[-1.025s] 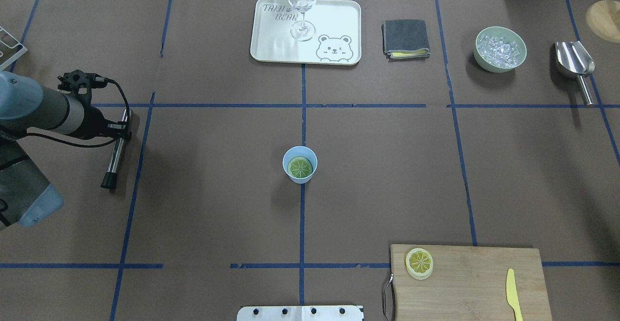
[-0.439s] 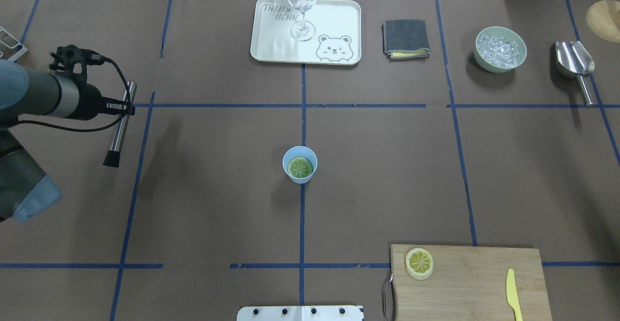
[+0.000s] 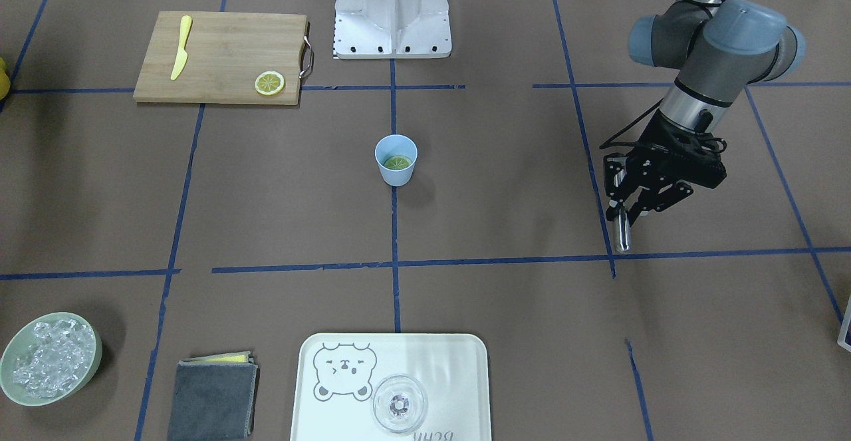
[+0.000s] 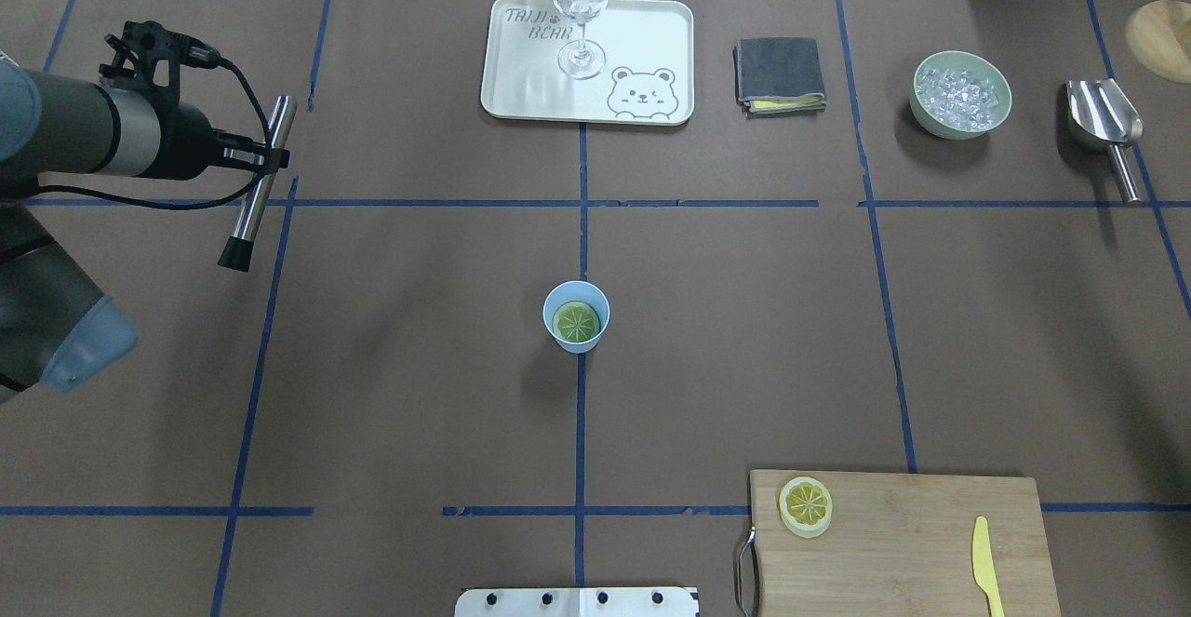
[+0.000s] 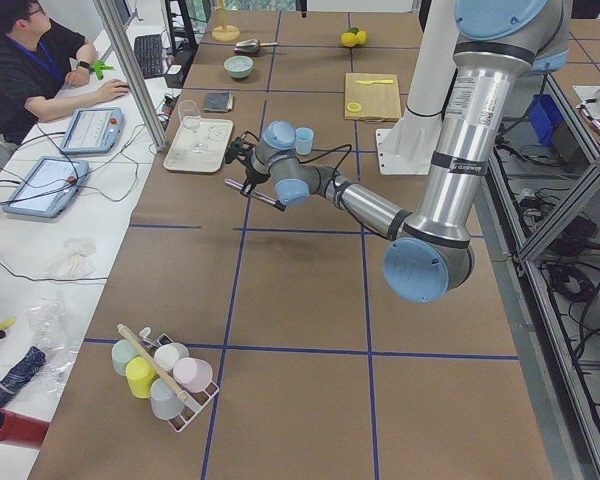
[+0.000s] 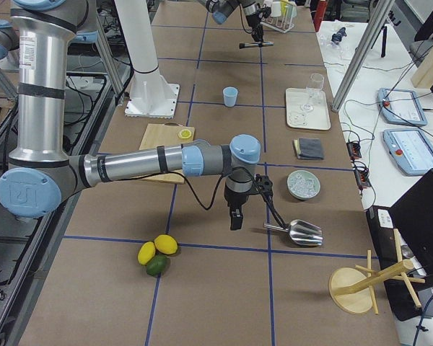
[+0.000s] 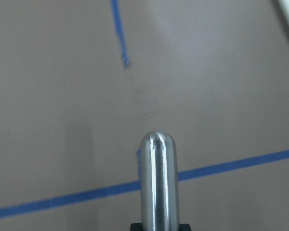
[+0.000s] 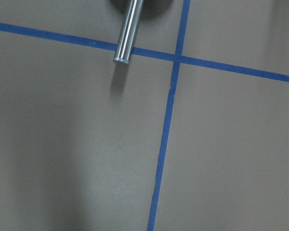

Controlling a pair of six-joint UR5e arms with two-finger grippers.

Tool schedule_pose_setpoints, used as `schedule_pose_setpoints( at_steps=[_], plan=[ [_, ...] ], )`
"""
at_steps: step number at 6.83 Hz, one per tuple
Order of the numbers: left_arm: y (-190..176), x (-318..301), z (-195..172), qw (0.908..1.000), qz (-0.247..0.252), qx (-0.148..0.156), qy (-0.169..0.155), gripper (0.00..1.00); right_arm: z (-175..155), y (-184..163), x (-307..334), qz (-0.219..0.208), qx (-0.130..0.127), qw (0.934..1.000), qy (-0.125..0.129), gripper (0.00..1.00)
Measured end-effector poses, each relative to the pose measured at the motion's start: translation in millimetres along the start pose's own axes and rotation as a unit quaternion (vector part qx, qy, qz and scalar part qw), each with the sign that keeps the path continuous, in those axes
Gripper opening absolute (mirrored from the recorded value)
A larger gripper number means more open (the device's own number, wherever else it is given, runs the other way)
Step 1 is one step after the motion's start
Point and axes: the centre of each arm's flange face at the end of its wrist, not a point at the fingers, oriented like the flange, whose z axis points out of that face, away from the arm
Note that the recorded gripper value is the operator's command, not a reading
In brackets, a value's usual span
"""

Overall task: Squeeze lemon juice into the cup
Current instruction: 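Lift the metal muddler upright with the left gripper and carry it toward the cup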

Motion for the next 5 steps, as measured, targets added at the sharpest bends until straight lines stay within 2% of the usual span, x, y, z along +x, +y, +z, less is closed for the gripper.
schedule_pose_setpoints(
  at_steps=[2,3,4,5],
  plan=[
    [-47.3,49.3,-17.6,0.9974,0.043,0.043,0.04,0.0,-0.3,-0.4,0.0,0.001,0.0,1.0,0.001,1.0],
    [-68.5,75.3,-31.9,0.9934,0.057,0.074,0.066,0.0,-0.2,-0.3,0.3,0.002,0.0,1.0,0.001,1.0],
    [-78.1,90.3,-47.0,0.9845,0.076,0.124,0.099,0.0,0.0,0.3,1.2,0.003,0.0,1.0,0.001,1.0],
    [-80.0,97.3,-59.0,0.9689,0.094,0.187,0.132,0.0,-0.1,1.1,2.0,0.004,0.0,1.0,0.001,1.0]
  ],
)
